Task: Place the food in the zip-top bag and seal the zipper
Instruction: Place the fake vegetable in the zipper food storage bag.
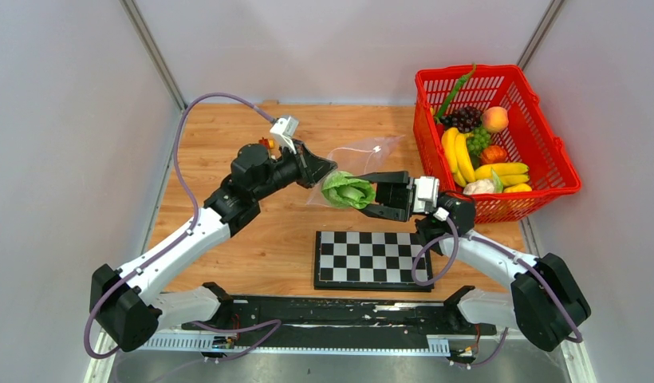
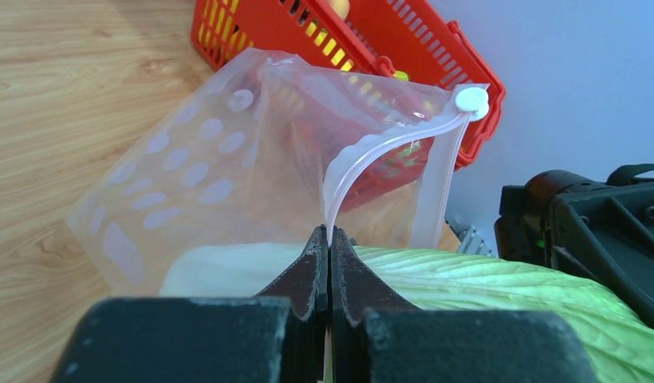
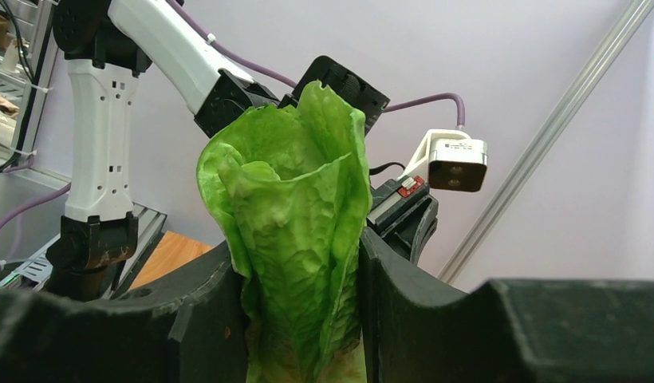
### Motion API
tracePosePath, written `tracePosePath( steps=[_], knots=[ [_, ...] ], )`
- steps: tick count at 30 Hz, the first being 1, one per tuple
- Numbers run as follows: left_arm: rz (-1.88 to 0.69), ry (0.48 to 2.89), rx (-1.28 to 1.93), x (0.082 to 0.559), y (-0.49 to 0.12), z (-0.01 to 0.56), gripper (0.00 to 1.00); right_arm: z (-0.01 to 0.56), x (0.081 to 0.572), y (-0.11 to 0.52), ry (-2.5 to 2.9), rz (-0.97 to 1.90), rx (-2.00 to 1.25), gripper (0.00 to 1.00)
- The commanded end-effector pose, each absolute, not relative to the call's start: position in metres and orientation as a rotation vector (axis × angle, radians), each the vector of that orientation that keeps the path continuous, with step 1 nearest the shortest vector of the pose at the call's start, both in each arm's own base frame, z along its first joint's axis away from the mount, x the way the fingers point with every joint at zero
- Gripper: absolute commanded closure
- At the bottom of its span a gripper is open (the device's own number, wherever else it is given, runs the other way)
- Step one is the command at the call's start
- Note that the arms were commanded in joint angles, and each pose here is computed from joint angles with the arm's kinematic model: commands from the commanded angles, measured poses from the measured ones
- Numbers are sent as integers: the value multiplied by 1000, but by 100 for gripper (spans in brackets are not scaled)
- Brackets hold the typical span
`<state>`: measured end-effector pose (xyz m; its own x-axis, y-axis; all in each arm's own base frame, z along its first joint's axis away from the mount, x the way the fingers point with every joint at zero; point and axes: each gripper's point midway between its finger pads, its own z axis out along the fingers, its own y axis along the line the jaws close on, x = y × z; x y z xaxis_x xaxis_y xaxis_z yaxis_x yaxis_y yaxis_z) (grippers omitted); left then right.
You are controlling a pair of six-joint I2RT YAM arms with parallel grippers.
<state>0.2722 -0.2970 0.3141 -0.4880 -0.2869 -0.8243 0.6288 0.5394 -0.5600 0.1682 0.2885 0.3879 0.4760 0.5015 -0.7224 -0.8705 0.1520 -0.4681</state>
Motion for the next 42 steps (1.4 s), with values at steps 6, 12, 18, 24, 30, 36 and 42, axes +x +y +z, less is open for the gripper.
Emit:
tracePosePath(
  steps=[6,12,18,24,30,36,42],
  knots=[
    [-1227,1624,320,258,-295,353,100,384,181,287,414,904,-967,100],
    [-1203,1676,279,261,-292,347,100,365,200,302,480,775,-1139,100],
    [-1275,1651,286,259,-300,351,100,367,198,308,462,820,-1185,100],
    [-1266,1647,274,260,-296,353,100,363,210,308,520,815,-1132,66],
    [-1227,1662,256,264,-290,349,100,352,213,314,624,830,-1251,48],
    [-1244,1665,235,267,-291,347,100,340,204,314,648,850,-1349,22],
    [-1231,1669,215,271,-287,344,100,342,187,312,646,929,-1378,28]
  ],
)
